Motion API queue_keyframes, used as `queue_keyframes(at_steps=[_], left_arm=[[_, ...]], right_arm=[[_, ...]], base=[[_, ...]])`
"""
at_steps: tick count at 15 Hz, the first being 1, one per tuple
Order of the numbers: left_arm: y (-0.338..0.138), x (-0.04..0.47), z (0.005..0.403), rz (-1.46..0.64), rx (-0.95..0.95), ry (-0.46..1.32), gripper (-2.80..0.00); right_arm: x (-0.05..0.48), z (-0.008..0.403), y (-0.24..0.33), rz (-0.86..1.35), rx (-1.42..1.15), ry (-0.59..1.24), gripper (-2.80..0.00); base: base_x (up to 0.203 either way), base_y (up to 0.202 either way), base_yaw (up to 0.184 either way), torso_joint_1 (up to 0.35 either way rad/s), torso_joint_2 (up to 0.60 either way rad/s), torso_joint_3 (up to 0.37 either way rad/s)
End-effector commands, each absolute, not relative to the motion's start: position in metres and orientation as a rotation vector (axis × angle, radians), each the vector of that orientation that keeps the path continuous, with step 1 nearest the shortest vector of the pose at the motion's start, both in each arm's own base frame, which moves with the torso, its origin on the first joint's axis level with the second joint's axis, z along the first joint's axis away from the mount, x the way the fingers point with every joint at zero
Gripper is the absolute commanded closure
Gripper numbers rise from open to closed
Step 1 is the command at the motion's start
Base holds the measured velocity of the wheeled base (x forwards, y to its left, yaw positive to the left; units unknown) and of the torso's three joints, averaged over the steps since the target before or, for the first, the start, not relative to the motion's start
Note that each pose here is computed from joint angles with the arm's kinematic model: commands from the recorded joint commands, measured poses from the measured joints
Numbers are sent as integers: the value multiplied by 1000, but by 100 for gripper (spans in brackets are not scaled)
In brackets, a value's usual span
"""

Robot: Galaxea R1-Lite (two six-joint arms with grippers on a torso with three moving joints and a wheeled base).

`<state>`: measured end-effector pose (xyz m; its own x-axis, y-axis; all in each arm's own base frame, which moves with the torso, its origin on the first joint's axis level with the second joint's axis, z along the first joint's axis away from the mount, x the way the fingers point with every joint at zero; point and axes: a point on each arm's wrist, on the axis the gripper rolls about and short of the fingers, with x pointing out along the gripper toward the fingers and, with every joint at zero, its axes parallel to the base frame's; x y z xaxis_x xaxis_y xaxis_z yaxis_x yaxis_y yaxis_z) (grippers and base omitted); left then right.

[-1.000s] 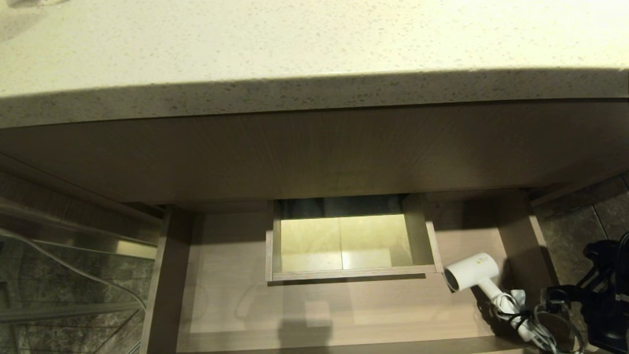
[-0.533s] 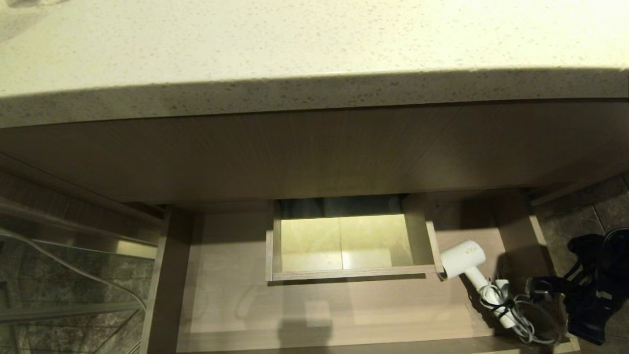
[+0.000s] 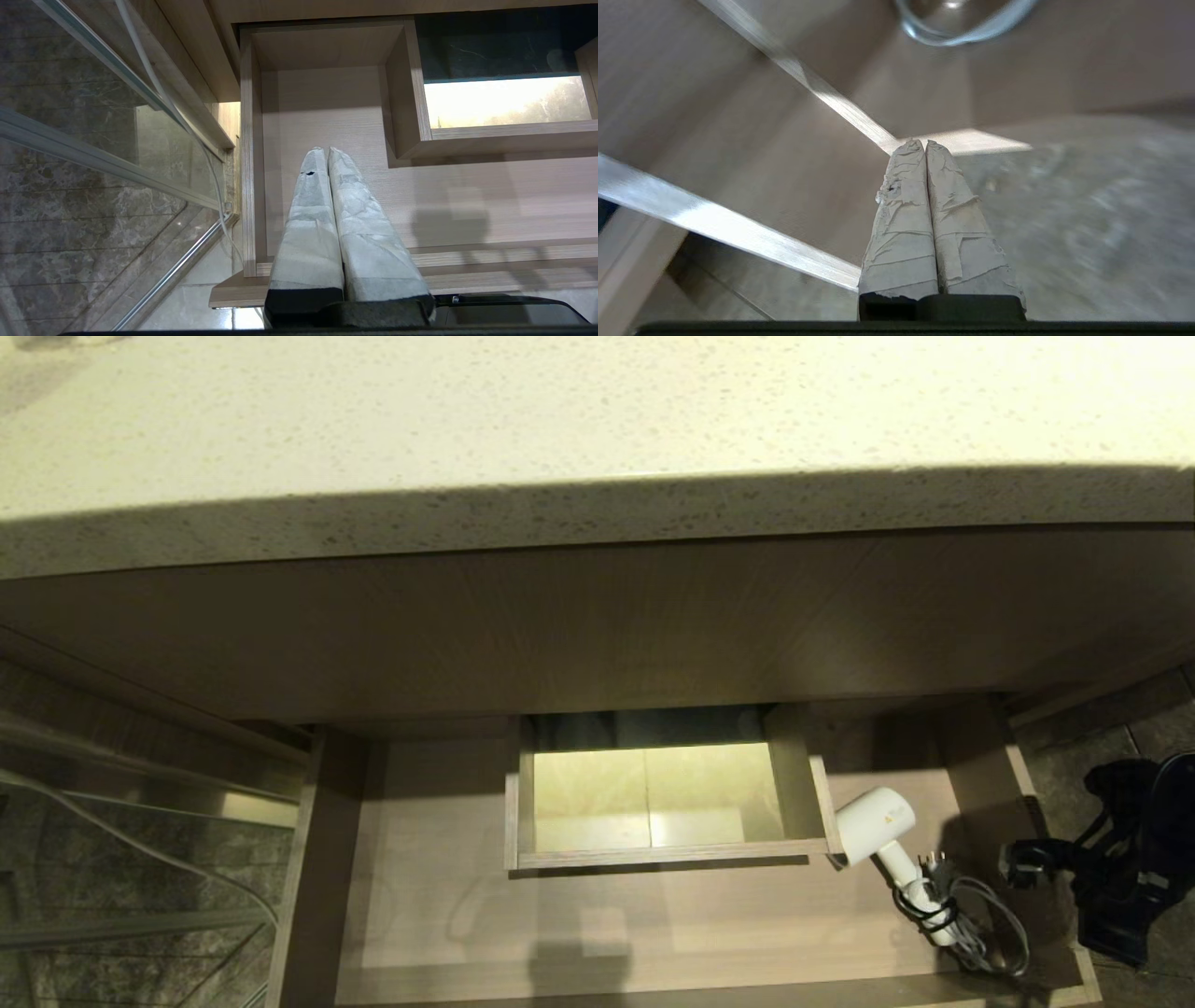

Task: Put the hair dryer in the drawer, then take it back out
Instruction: Put it into the drawer, then close the drawer

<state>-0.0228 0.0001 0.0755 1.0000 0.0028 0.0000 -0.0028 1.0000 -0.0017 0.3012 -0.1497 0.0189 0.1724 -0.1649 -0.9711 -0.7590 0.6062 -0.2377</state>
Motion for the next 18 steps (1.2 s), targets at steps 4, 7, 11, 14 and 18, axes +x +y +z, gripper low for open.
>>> queue_keyframes(at_steps=[4, 7, 11, 14, 18], left_arm=[[0, -23, 75, 3, -2, 0, 0], [0, -23, 75, 3, -2, 0, 0], [0, -23, 75, 3, -2, 0, 0], [0, -23, 75, 3, -1, 0, 0], [0, -23, 75, 3, 0, 0, 0]], right_arm=[[285, 72, -143, 465, -965, 1226, 0], [253, 98, -136, 416, -995, 1191, 0], [197, 136, -115, 290, -1044, 1130, 0], [148, 148, -101, 150, -1049, 1152, 0], [106, 123, -98, 51, -918, 1343, 0]], base=[[0, 0, 0, 0, 0, 0], [0, 0, 0, 0, 0, 0], [0, 0, 0, 0, 0, 0], [0, 0, 0, 0, 0, 0], [0, 0, 0, 0, 0, 0]])
